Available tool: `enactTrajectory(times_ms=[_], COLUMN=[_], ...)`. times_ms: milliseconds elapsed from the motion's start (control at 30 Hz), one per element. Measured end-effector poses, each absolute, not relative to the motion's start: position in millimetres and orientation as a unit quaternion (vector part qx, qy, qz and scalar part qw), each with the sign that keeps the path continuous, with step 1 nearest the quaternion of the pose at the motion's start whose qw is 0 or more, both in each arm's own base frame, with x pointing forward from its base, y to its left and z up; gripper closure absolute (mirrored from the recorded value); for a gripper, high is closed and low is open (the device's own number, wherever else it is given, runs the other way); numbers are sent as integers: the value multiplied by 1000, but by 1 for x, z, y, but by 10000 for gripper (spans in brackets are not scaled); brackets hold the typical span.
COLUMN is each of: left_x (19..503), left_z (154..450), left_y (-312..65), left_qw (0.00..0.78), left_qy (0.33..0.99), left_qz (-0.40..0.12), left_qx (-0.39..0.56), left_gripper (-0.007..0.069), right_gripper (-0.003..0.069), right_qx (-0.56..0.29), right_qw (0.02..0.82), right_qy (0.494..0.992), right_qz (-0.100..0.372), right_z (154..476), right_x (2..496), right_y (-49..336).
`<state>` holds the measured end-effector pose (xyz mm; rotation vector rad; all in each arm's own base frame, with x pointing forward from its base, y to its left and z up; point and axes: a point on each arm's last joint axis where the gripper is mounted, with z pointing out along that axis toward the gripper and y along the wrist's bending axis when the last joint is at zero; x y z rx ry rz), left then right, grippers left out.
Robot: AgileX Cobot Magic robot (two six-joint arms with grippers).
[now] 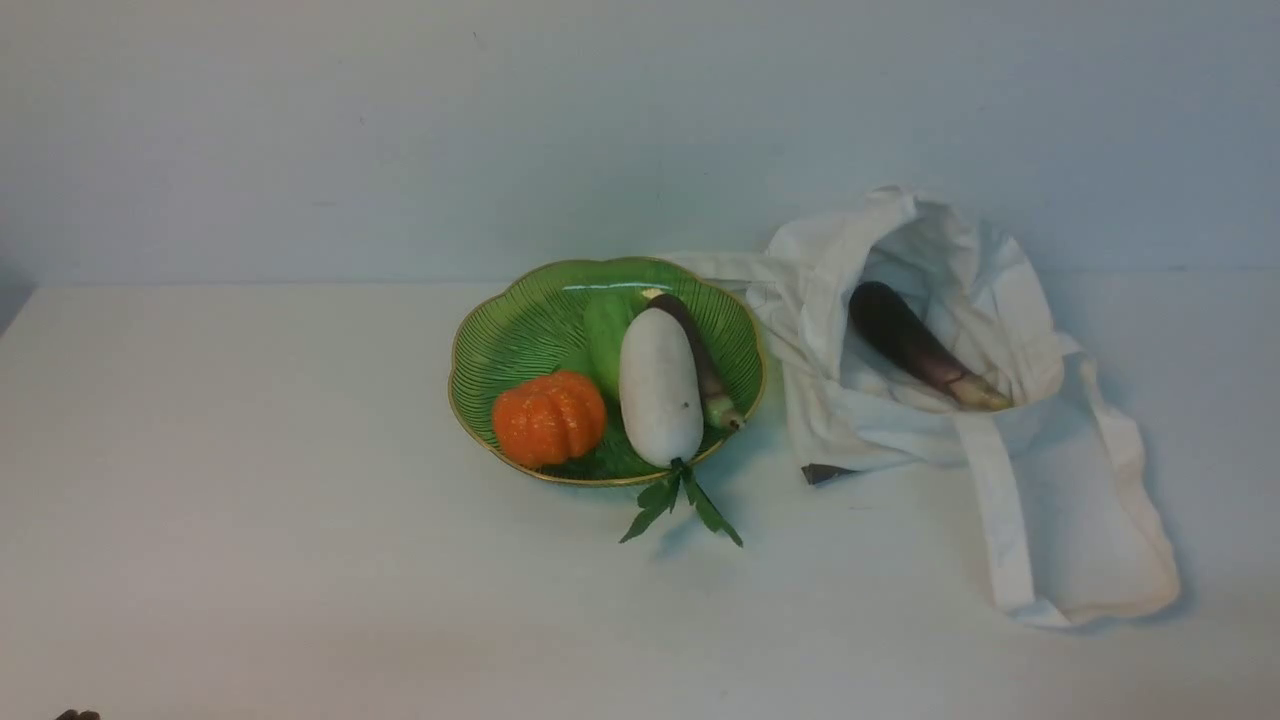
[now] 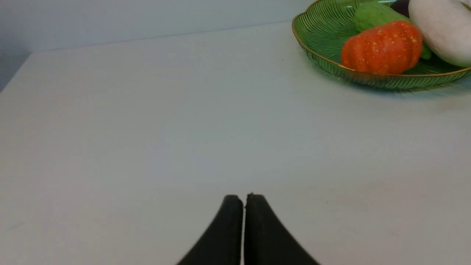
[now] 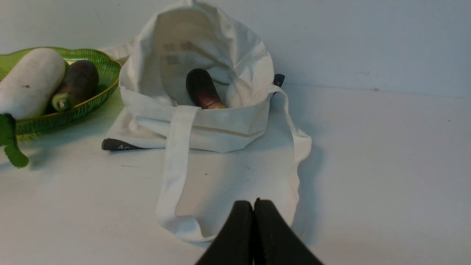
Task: Take vegetables from cloth bag on white table place on plate.
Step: 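Reach into the white cloth bag and grasp a vegetable inside with the right gripper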
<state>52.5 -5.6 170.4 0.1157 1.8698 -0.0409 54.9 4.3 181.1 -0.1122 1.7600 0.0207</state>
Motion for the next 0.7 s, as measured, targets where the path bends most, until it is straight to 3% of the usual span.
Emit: enactTrajectory(times_ms=[467, 533, 667, 700], left_x=[53, 53, 53, 53], left_z=[170, 170, 170, 170], left_y=[-6, -6, -6, -6], left_qw=[592, 592, 592, 592], left_qy=[804, 804, 804, 804], left_qz=[-18, -18, -18, -18], left_qx=[50, 50, 50, 50], left_gripper=[630, 630, 630, 630], right_gripper=[674, 674, 674, 674], right_qx=[-42, 5, 215, 225], right_qw=[636, 636, 603, 600], right_qy=[771, 768, 707, 702], right_qz=[16, 71, 300, 311], right_z=[181, 182, 190, 190], right_x=[55, 55, 55, 55], right_y=[5, 7, 12, 13])
